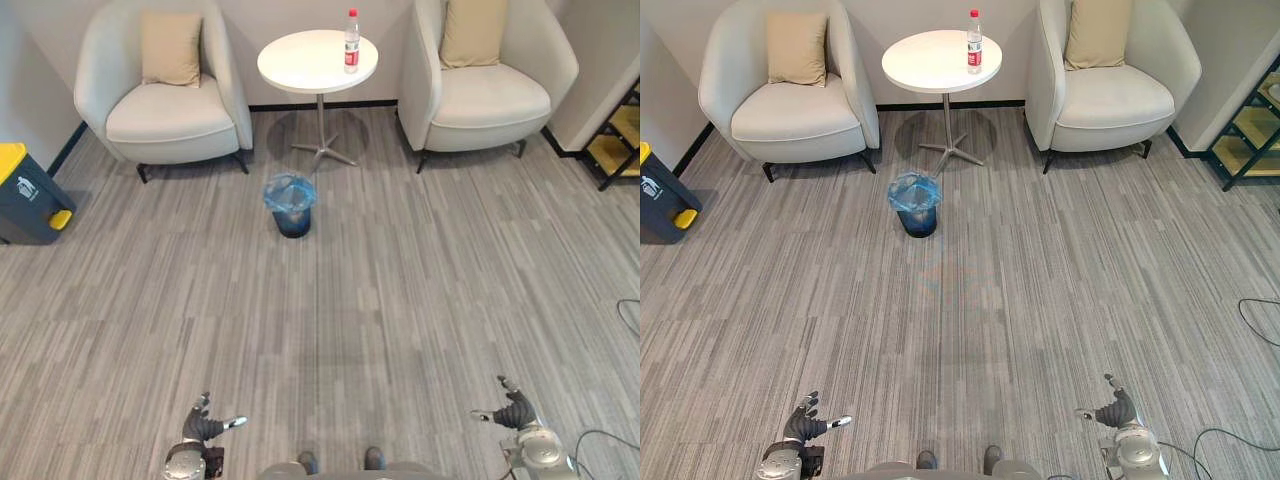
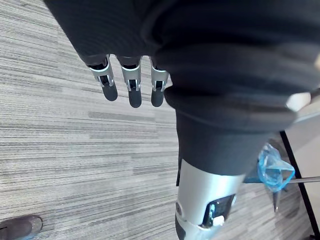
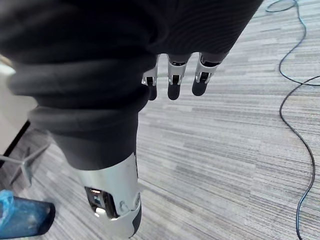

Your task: Gather rubbish on tea table into small bin, then transfer packed bag to large trash can.

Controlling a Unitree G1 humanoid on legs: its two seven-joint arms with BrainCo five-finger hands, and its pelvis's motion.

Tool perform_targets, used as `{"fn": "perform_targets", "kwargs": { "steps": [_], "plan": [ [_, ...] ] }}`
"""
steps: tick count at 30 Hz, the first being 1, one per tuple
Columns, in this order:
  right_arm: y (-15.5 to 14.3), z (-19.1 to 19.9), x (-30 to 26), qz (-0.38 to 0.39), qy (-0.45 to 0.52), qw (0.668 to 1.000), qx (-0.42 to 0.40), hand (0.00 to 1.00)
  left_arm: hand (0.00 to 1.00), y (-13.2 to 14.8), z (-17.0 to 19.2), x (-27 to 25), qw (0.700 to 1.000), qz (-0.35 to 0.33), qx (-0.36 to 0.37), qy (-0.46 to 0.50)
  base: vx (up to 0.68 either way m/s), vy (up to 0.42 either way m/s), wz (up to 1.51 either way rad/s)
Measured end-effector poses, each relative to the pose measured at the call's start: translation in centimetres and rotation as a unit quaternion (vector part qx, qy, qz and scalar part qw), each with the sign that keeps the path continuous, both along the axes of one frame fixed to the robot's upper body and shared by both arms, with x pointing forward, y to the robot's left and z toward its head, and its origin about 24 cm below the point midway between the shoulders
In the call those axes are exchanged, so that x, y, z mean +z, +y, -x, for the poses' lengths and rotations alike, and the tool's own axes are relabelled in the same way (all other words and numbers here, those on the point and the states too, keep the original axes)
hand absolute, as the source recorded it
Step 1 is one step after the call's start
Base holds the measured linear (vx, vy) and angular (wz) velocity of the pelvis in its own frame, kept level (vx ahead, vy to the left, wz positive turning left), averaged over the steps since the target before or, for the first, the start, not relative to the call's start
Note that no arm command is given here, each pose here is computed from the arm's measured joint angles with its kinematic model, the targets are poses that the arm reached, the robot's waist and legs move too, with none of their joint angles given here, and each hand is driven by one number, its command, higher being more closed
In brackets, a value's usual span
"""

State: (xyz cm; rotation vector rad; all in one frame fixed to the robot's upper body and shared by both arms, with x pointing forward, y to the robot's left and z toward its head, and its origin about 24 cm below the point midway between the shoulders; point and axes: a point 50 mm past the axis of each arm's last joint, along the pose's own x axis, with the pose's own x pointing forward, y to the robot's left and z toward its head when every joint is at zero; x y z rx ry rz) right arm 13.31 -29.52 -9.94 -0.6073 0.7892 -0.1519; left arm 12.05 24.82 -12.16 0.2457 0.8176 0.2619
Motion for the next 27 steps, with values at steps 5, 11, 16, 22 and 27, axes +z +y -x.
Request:
{"fn": "perform_targets", "kwargs": {
  "steps": [5, 11, 16, 22, 27],
  "plan": [
    [0.5, 0.2, -0.3, -0.001, 0.008, 1.0, 0.014, 0.0, 0.0, -0.3, -0.1, -0.1, 1.0, 0.002, -0.009, 0.001, -0.02, 0.001, 0.0],
    [0.5, 0.1, -0.3, -0.001, 0.007, 1.0, 0.01, 0.0, 0.0, -0.4, 0.0, -0.1, 1.0, 0.002, -0.011, 0.002, -0.02, 0.002, -0.01],
    [0.9, 0.0, -0.5, -0.01, 0.004, 1.0, 0.001, 0.0, 0.0, -0.4, 0.2, -0.2, 1.0, 0.003, -0.009, 0.006, -0.01, -0.002, -0.05],
    [1.5, -0.8, -0.4, -0.038, -0.025, 0.998, -0.045, 0.0, 0.0, -0.6, 0.1, 0.0, 1.0, 0.013, 0.002, -0.003, 0.02, -0.003, -0.08],
    [1.5, -2.9, 0.4, -0.061, -0.065, 0.992, -0.085, 0.0, 0.0, -1.0, -0.3, 0.4, 0.999, 0.021, 0.012, -0.022, 0.03, 0.018, -0.33]
  ]
}}
